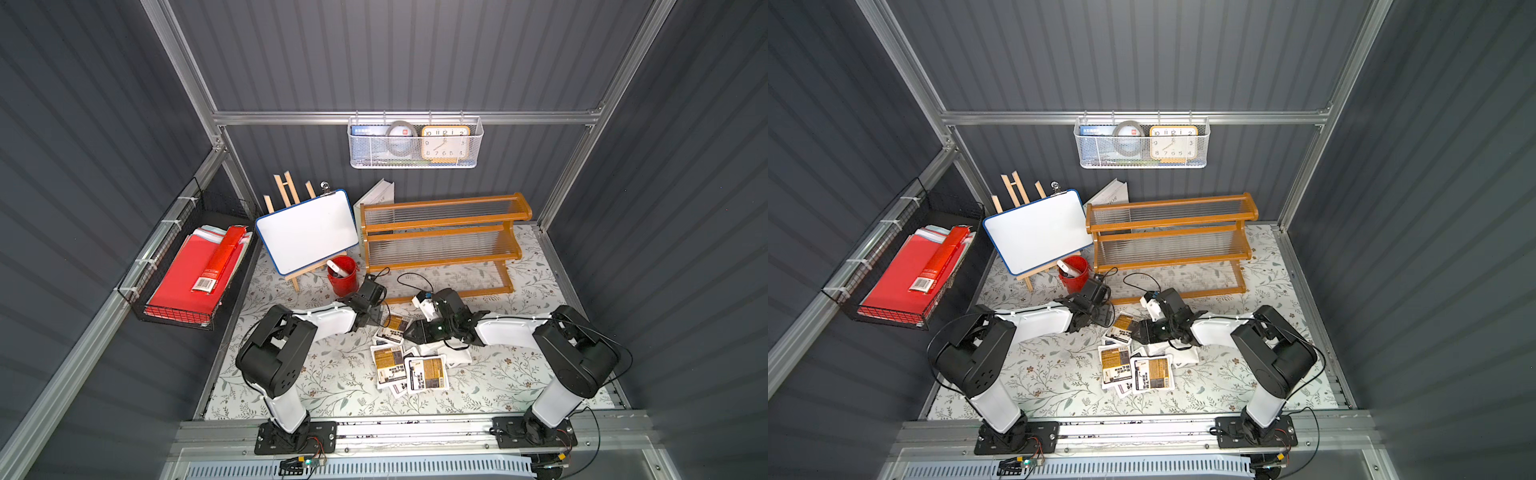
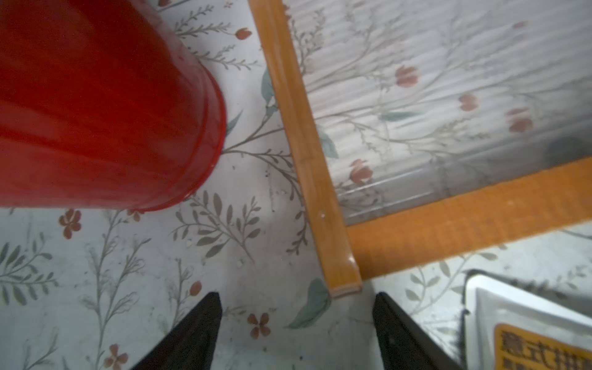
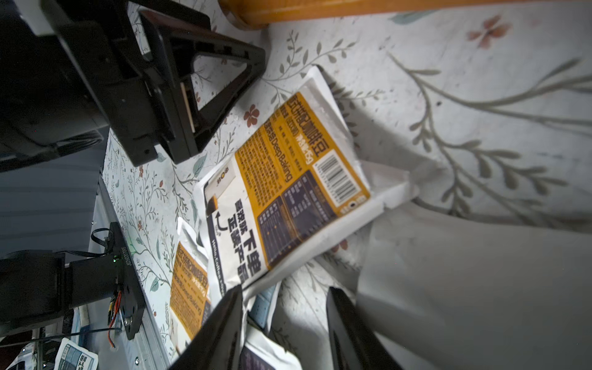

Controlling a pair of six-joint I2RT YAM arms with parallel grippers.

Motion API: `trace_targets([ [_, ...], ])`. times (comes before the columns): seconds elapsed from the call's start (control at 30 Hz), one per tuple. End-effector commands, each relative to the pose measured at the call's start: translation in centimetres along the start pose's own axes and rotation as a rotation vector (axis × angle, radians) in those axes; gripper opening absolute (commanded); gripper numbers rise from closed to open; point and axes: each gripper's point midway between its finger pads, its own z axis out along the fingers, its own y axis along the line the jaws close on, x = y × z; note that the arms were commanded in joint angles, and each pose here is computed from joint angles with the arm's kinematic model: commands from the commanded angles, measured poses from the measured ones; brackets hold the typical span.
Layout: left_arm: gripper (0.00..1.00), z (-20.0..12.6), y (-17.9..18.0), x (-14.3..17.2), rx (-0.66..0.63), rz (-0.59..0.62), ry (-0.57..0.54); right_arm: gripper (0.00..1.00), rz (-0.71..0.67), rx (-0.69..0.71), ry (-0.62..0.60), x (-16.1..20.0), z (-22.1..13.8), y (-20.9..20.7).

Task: Place the bagged coffee beans on the shelf by color
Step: Pick up the bagged coffee beans at the center of the board.

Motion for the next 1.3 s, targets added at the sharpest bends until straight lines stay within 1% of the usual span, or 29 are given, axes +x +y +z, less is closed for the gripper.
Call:
trace_targets([
  [0.0,0.78,0.1,2.2,-0.4,-0.108,-0.060,0.002,0.48,-0.018,-0.034,-0.011,-0.2,-0.4,0.9],
  [0.13,0.79,0.4,1.8,-0.1,-0.076,-0.053,0.022,0.48,-0.013,-0.106,0.031,0.4,0.0,2.0],
  [0.2,0.79,0.1,1.5,-0.3,-0.054,-0.050,0.019,0.48,-0.004,-0.114,0.048,0.7,0.3,1.9],
  [0.43,0.79,-1.3,-1.2,-0.8,0.124,0.002,0.023,0.48,0.003,-0.116,0.061,0.9,0.7,1.7],
  [0.5,0.78,-1.6,-1.8,-0.8,0.164,0.064,0.023,0.48,0.001,-0.125,0.063,0.9,0.9,1.8],
  [0.6,0.78,-1.9,-2.8,0.0,0.228,0.079,0.048,0.48,-0.005,-0.134,0.066,0.7,1.1,1.9],
  [0.7,0.76,-1.8,-3.4,1.0,0.268,0.088,0.080,0.48,-0.015,-0.140,0.060,0.4,1.3,2.1],
  [0.8,0.70,-1.6,-3.8,1.8,0.290,0.102,0.105,0.47,-0.029,-0.143,0.056,-0.1,1.7,2.1],
  [0.93,0.62,-1.6,-4.6,2.4,0.330,0.122,0.117,0.43,-0.046,-0.158,0.044,-1.1,2.0,2.5],
  [1.0,0.61,-1.5,-4.8,2.4,0.340,0.126,0.119,0.40,-0.051,-0.161,0.036,-1.4,2.2,2.6],
  [1.03,0.61,-1.4,-4.9,2.6,0.344,0.128,0.123,0.32,-0.055,-0.165,0.035,-1.5,2.2,2.7],
  [1.1,0.61,-1.4,-5.1,2.6,0.350,0.132,0.123,0.14,-0.057,-0.177,0.045,-1.4,2.4,2.8],
  [1.17,0.62,-1.4,-5.1,2.3,0.346,0.132,0.115,0.03,-0.050,-0.176,0.049,-1.3,2.6,2.6],
  [1.2,0.63,-1.4,-5.0,2.1,0.343,0.128,0.107,0.00,-0.048,-0.169,0.046,-1.4,2.6,2.5],
  [1.27,0.66,-1.6,-5.1,1.5,0.345,0.130,0.091,0.00,-0.051,-0.149,0.037,-1.3,2.5,2.2],
])
